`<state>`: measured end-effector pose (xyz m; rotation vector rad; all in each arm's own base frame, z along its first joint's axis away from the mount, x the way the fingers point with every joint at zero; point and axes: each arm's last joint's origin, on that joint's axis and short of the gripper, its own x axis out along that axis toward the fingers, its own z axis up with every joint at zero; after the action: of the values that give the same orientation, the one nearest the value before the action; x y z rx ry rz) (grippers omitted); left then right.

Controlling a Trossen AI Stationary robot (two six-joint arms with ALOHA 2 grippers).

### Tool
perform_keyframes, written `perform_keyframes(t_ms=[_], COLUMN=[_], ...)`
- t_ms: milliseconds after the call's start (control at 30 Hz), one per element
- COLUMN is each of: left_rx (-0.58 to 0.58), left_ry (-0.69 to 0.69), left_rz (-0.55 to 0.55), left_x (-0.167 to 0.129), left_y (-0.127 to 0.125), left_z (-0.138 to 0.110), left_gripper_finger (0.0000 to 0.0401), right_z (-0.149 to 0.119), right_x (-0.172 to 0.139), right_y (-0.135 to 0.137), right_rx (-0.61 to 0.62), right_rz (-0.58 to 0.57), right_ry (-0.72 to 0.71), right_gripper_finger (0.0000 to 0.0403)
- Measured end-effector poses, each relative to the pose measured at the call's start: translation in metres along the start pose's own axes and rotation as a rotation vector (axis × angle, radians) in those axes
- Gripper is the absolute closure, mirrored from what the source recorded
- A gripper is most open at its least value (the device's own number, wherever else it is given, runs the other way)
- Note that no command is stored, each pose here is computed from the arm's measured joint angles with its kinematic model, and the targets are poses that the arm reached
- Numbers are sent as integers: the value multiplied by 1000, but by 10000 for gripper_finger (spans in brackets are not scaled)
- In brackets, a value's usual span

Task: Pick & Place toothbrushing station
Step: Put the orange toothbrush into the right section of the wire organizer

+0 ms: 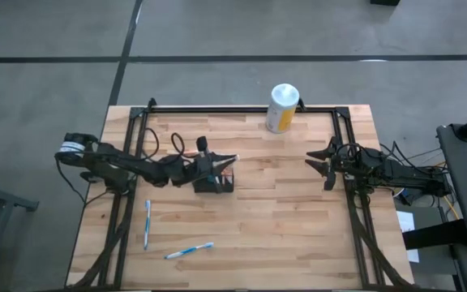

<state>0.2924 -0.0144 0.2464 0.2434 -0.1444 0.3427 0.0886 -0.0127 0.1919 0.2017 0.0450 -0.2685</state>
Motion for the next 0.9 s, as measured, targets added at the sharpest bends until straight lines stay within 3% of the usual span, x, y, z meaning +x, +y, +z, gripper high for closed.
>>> perform_keyframes(t_ms=[367, 633, 900], left_rx=[-148, -164, -261], left_ry=[86, 132, 169], left_rz=[-21, -28, -3], left_x=[0, 1, -1], left_y=[-2, -6, -6], left_z=[-9, -18, -26], left_gripper_finger=[380, 380, 376], right_z=[0, 0, 0], right_x=[0, 0, 0], right_y=[0, 0, 0], right_rx=[0, 0, 0], right_rz=[0, 0, 0], right_ry=[0, 0, 0], right_gripper_finger=[271, 271, 271])
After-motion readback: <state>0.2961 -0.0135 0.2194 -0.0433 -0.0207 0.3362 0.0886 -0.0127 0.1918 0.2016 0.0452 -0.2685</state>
